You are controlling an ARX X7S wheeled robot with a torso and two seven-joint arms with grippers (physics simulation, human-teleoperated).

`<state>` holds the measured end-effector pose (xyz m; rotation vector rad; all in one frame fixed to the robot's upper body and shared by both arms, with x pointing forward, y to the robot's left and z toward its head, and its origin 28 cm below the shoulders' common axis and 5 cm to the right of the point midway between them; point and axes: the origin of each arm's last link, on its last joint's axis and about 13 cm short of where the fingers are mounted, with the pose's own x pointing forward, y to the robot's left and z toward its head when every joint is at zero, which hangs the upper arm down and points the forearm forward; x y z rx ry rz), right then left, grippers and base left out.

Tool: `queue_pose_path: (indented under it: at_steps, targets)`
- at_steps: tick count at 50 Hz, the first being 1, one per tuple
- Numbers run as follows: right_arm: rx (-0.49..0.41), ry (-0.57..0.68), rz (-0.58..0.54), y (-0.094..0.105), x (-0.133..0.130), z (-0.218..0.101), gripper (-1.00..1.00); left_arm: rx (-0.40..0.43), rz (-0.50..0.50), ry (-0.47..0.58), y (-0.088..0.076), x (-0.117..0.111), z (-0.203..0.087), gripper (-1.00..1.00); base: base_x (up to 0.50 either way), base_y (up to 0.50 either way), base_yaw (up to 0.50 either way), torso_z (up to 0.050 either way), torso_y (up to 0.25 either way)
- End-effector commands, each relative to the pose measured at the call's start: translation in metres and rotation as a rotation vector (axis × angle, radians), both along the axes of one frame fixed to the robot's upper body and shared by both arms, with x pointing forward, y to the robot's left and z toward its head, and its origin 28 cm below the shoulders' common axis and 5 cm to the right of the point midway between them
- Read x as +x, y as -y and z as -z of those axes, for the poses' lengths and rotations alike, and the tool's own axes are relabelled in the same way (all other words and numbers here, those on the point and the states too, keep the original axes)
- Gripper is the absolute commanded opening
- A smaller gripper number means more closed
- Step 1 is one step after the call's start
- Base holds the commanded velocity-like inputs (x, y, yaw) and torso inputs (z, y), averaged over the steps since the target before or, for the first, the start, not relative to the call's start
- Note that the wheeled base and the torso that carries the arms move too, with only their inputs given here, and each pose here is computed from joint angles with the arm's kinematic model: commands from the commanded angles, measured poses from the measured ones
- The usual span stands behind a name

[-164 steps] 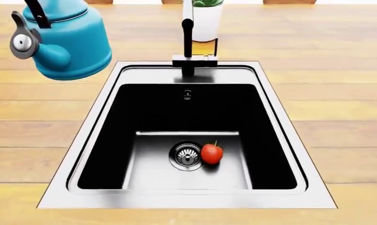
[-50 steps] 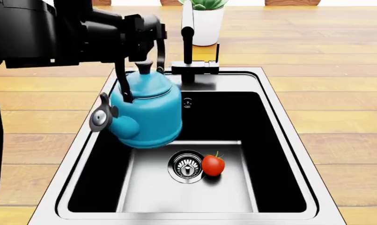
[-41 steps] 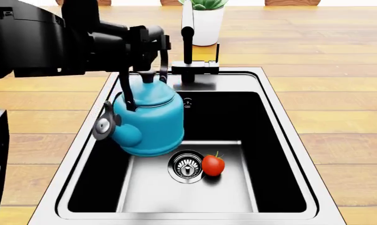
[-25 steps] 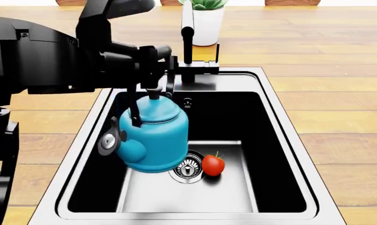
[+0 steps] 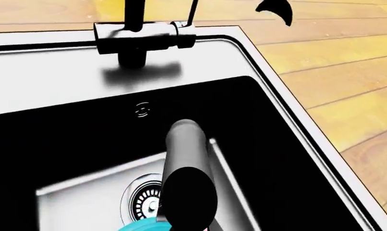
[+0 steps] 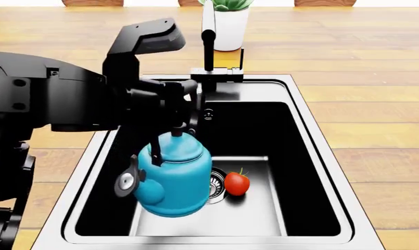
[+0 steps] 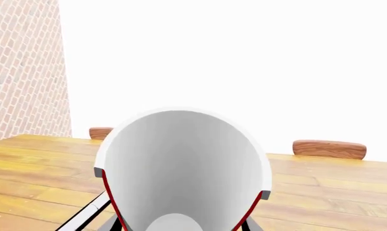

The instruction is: Pick the cup and kettle non electric and place them in the sink. Then turn on the water.

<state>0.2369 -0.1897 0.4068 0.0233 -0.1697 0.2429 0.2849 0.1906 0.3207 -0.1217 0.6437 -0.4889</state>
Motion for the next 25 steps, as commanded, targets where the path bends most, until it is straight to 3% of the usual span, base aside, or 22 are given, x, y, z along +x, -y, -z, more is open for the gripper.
queue_pose_path:
  at_steps: [1, 15, 25]
  targets:
    - [-0.009, 0.003, -0.003, -0.001, 0.001, 0.0, -1.0, -0.009, -0.007, -0.019, 0.0, -0.003, 0.008, -1.0, 0.0, 0.0, 0.0, 0.0, 0.0]
    - [-0.007, 0.003, -0.002, 0.0, 0.001, 0.0, -1.0, -0.007, -0.038, -0.017, 0.001, 0.01, 0.022, -1.0, 0.0, 0.0, 0.0, 0.0, 0.001]
    - [-0.007, 0.001, 0.0, 0.001, 0.001, 0.002, -1.0, 0.014, -0.046, 0.055, 0.007, 0.017, 0.028, -1.0, 0.0, 0.0, 0.0, 0.001, 0.0]
